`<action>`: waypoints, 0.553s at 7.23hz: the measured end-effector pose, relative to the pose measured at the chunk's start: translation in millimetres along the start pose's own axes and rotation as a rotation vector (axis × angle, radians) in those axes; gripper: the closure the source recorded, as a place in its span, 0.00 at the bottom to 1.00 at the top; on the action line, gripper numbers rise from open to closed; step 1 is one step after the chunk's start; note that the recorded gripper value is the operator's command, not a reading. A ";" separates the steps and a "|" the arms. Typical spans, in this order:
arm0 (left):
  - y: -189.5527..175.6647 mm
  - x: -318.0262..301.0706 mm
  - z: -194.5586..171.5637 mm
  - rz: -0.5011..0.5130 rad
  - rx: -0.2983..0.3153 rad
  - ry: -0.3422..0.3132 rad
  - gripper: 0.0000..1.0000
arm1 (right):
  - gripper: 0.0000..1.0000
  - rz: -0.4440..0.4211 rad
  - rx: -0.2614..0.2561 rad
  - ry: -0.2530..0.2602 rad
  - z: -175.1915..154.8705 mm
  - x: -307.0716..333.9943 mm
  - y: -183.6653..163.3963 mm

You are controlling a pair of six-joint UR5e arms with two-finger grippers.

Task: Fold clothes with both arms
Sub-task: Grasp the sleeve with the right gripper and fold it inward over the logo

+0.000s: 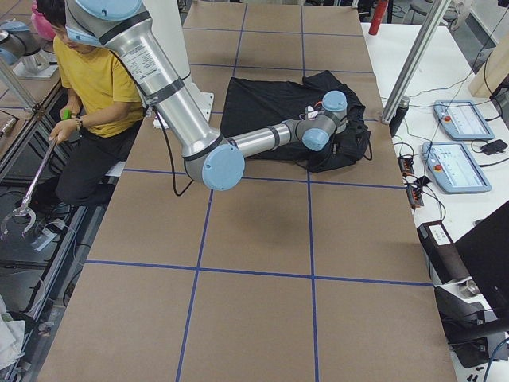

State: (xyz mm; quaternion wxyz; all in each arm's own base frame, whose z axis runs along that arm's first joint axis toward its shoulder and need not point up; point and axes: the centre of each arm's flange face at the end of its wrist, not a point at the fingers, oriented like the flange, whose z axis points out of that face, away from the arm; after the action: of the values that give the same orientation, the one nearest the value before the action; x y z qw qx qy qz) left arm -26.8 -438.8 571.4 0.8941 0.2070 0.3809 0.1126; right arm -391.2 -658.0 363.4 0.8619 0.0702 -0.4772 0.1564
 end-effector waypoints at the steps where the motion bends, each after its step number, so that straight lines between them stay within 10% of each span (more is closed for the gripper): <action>1: -0.1 0.1 -0.1 0.000 0.000 0.000 0.00 | 1.00 0.030 -0.007 -0.014 2.5 -33.1 16.1; 4: -0.8 1.3 -1.2 0.004 0.003 0.001 0.00 | 1.00 0.082 0.037 0.066 25.7 -135.0 45.6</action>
State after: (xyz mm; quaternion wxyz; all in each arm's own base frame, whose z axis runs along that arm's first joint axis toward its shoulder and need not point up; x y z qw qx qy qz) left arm -26.8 -438.7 569.5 0.8934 0.2088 0.3810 0.1139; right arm -494.1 -649.4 261.8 0.8687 0.0611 -0.4480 0.2023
